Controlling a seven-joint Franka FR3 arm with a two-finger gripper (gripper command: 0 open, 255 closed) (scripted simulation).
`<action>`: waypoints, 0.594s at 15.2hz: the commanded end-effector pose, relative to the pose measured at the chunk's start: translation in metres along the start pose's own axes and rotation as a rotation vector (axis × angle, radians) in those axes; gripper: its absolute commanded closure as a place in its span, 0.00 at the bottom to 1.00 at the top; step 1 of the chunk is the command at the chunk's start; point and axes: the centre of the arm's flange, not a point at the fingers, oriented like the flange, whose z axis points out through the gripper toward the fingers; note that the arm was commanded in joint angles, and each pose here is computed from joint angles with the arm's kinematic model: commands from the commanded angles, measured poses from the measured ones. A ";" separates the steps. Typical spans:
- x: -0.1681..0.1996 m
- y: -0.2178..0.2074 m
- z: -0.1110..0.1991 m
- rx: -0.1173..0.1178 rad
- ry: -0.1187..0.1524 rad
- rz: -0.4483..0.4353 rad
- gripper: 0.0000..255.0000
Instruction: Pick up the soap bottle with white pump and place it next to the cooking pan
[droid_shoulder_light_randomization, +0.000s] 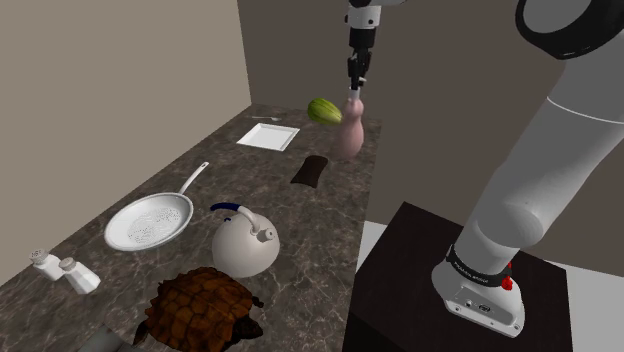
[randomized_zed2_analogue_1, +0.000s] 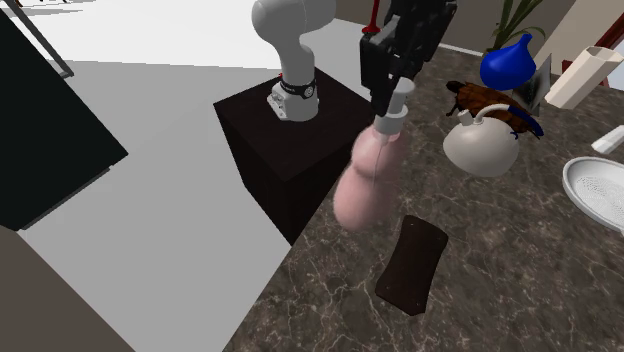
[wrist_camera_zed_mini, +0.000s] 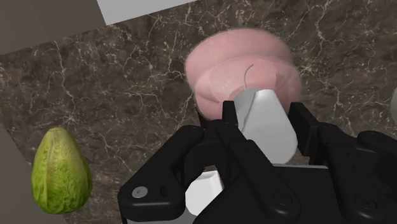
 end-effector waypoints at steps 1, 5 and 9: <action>0.006 -0.012 -0.006 0.000 0.001 0.000 1.00; 0.034 -0.057 -0.007 0.000 0.001 0.000 1.00; 0.062 -0.101 -0.008 0.000 0.001 0.000 1.00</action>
